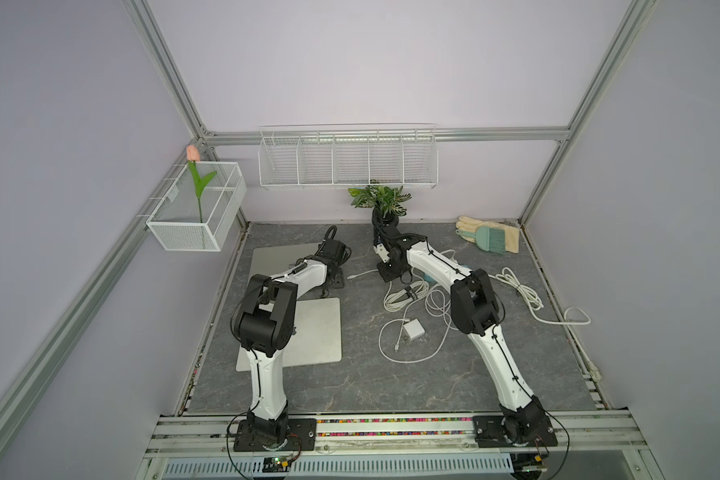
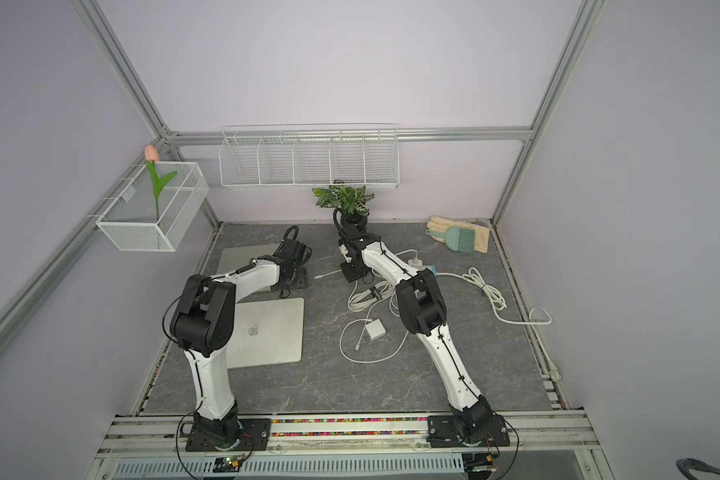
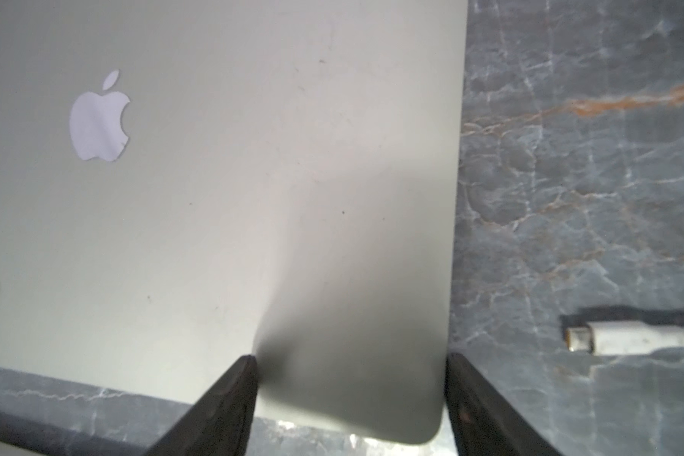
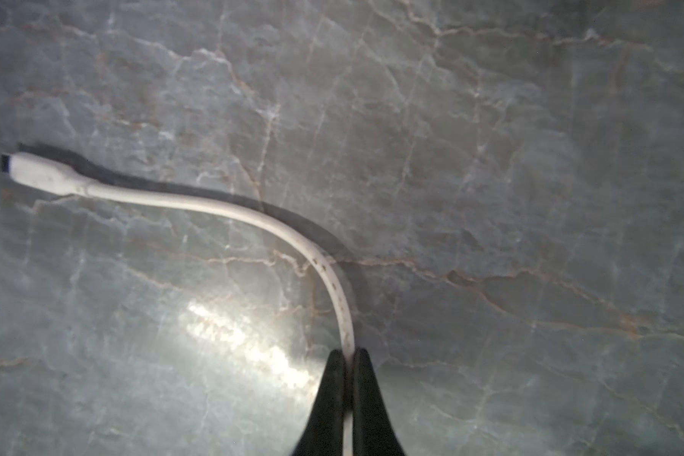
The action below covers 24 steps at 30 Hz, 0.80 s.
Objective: Unplug the laptop charger
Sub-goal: Place the charging cable at the center of the board.
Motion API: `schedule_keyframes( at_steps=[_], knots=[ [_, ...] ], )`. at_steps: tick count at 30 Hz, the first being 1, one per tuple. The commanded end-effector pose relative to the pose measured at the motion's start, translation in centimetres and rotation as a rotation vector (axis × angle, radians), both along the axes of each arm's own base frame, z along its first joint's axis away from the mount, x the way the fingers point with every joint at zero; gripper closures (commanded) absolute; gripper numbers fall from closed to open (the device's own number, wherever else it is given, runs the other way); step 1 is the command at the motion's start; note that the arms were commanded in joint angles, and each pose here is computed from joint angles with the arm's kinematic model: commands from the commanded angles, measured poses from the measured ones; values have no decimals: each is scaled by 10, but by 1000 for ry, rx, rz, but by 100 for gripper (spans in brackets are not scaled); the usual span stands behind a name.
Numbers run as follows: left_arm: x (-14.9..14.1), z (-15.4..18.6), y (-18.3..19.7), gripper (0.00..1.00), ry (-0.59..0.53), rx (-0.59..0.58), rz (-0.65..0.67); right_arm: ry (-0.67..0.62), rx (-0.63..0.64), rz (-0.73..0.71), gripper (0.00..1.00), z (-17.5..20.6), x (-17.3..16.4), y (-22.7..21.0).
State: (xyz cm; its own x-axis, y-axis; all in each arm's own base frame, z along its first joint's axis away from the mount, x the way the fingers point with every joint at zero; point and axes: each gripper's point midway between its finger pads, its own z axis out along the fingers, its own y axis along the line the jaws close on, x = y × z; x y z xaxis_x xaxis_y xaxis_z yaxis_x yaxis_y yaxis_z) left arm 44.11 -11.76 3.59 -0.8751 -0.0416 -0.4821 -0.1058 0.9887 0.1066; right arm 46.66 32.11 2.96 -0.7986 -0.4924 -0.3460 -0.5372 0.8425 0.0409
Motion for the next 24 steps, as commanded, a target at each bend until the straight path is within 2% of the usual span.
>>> schedule_keyframes(
  at_steps=[1,3,4,5,7,13,18,24],
  knots=[
    [-12,16,14,24,-19,6,28,-70,95,82,93,42,-8,22],
    [-11,25,14,24,-57,-2,29,-75,138,101,93,49,-12,28],
    [-10,30,12,24,-80,-5,21,-89,146,100,87,52,-11,29],
    [-10,34,11,24,-95,-7,18,-99,146,99,76,53,-9,28],
    [-9,40,7,24,-108,-5,7,-104,138,100,64,55,-8,27],
    [-9,71,-15,24,-180,17,-66,-188,111,108,47,91,-7,23],
    [-7,120,-37,24,-295,-98,-130,-255,149,120,45,142,-16,20],
    [-11,201,-103,25,-467,-166,-371,-291,184,28,44,190,-22,-11]
  ],
)
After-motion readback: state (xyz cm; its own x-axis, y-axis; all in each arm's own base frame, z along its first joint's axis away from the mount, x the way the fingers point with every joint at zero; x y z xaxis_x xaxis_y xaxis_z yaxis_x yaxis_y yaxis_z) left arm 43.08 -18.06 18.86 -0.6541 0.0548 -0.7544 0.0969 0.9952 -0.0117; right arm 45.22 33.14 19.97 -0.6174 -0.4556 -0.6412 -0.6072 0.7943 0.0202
